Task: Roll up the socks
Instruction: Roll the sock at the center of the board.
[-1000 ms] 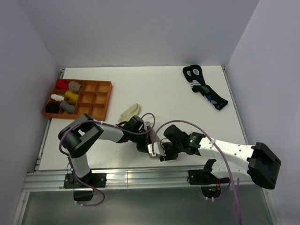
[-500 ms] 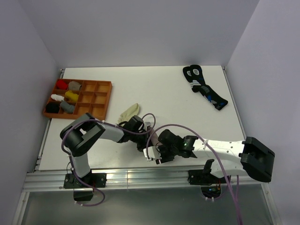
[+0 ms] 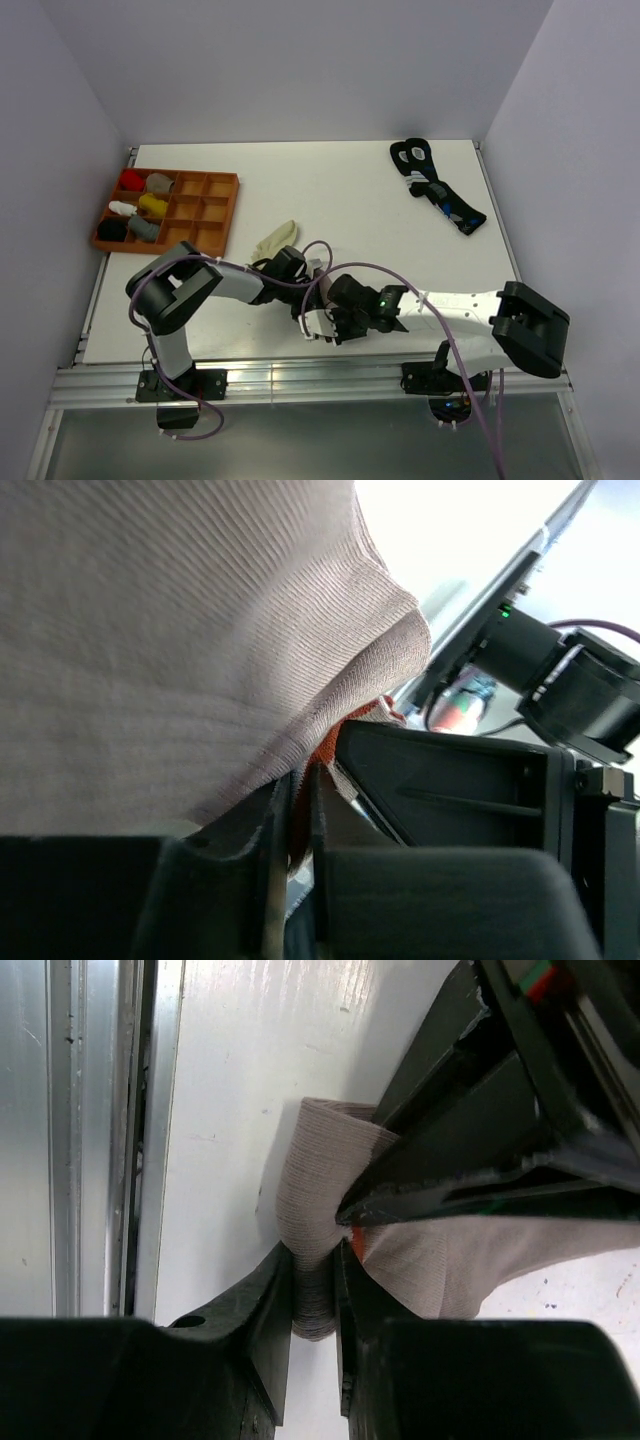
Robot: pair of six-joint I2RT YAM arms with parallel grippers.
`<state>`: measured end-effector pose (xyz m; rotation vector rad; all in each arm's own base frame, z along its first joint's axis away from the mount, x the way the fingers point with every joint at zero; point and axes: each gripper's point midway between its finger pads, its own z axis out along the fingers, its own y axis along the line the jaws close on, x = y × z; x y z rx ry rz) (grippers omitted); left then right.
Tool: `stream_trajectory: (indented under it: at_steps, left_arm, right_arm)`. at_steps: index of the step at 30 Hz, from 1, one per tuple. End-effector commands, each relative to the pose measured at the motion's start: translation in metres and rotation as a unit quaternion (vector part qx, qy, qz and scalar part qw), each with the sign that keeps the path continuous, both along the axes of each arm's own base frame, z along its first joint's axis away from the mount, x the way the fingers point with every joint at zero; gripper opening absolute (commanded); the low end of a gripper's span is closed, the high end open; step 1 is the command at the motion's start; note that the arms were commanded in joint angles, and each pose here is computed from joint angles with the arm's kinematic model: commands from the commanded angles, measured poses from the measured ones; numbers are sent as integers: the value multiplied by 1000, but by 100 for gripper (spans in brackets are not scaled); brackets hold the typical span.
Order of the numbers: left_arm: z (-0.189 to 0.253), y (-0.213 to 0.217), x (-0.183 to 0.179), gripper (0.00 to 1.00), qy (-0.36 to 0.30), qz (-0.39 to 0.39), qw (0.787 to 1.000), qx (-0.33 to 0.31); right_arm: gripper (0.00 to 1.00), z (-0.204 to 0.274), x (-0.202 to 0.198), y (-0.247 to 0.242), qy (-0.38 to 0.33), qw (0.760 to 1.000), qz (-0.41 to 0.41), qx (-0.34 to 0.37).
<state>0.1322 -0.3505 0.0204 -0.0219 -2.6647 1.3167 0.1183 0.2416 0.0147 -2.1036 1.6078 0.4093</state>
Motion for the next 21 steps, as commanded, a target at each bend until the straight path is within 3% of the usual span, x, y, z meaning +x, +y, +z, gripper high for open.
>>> stream_trajectory:
  at_steps: [1, 5, 10, 21]
  left_arm:
    - [-10, 11, 18, 17, -83, 8, 995, 56]
    - [16, 11, 44, 28, -165, 52, 984, 40]
    - [31, 18, 60, 36, -197, 110, 974, 29]
    - [25, 72, 68, 27, -228, 243, 941, 54]
  right_arm:
    - [11, -17, -20, -15, 63, 996, 7, -56]
    - [8, -19, -26, -19, 94, 992, 7, -80]
    - [8, -18, -27, -27, 131, 987, -5, -93]
    - [8, -3, -21, -28, 233, 965, -16, -120]
